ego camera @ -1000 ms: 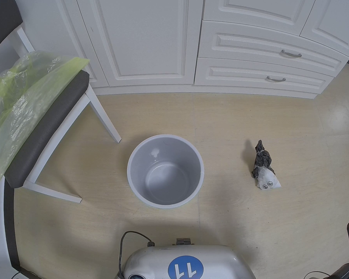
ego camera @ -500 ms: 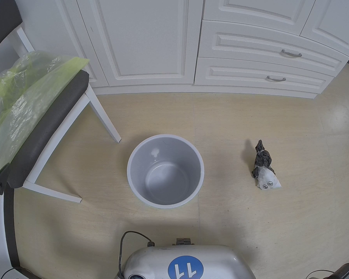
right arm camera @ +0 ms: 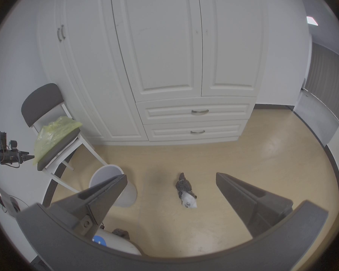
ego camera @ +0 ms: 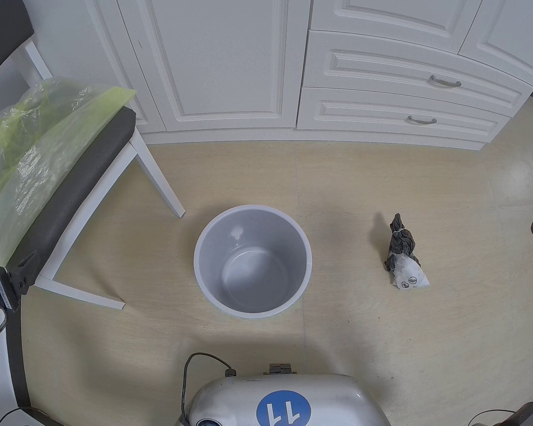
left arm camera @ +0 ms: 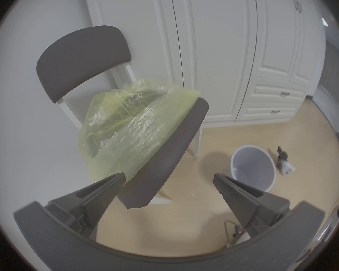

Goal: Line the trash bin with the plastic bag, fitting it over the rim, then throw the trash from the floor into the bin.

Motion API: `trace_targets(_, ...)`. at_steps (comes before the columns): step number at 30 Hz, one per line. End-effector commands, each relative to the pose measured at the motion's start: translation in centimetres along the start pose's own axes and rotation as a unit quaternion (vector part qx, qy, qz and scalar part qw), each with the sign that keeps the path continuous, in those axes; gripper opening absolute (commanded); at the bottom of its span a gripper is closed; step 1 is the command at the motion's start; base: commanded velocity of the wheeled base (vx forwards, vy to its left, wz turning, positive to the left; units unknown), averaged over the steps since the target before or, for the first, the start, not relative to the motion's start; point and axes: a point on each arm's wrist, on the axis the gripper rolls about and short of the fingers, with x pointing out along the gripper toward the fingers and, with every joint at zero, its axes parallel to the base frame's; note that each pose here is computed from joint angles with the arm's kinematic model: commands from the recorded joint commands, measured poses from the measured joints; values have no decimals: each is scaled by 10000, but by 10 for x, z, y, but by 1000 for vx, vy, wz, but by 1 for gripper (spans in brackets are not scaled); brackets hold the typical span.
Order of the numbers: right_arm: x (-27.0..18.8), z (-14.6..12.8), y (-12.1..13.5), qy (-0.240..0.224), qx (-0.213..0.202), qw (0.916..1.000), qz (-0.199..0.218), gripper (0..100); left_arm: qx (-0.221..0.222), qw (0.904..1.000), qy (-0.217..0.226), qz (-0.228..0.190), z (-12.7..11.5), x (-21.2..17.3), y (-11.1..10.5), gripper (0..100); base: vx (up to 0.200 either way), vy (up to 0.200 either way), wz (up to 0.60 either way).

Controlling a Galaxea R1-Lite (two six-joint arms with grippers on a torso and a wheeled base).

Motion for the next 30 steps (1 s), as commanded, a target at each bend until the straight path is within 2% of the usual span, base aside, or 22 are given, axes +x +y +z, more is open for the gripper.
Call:
trace_targets(1,15,-7,-2,346,43,9994,-29,100,306,9989,311,183,-4,12,1,100,0,0,0)
trace_targets(4,20,-10,-2,468,43,9989,-48,100,676,9938,481,743,-10,12,12,100,0,0,0)
trace_targets(8,26,-14,-2,614,34,9981,-21,100,821,9854,529,1393,-8,8,27,100,0,0,0)
trace_targets(12,27,-22,1,736,-8,9971,166,100,846,9880,335,1251,-6,1,26,100,0,0,0)
trace_targets(15,27,-20,8,622,-31,9966,539,100,786,9912,203,1050,-6,-3,26,100,0,0,0)
trace_targets(20,22,-27,17,608,-100,9931,995,100,755,9877,171,1359,-4,-7,33,100,0,0,0)
trace_targets(25,23,-29,22,662,-158,9894,1280,100,712,9849,202,1566,-4,-8,37,100,0,0,0)
trace_targets(27,25,-27,23,602,-99,9895,1310,100,709,9840,221,1622,-5,-9,38,100,0,0,0)
trace_targets(30,28,-28,23,567,32,9910,1214,100,703,9868,274,1432,-7,-6,38,100,0,0,0)
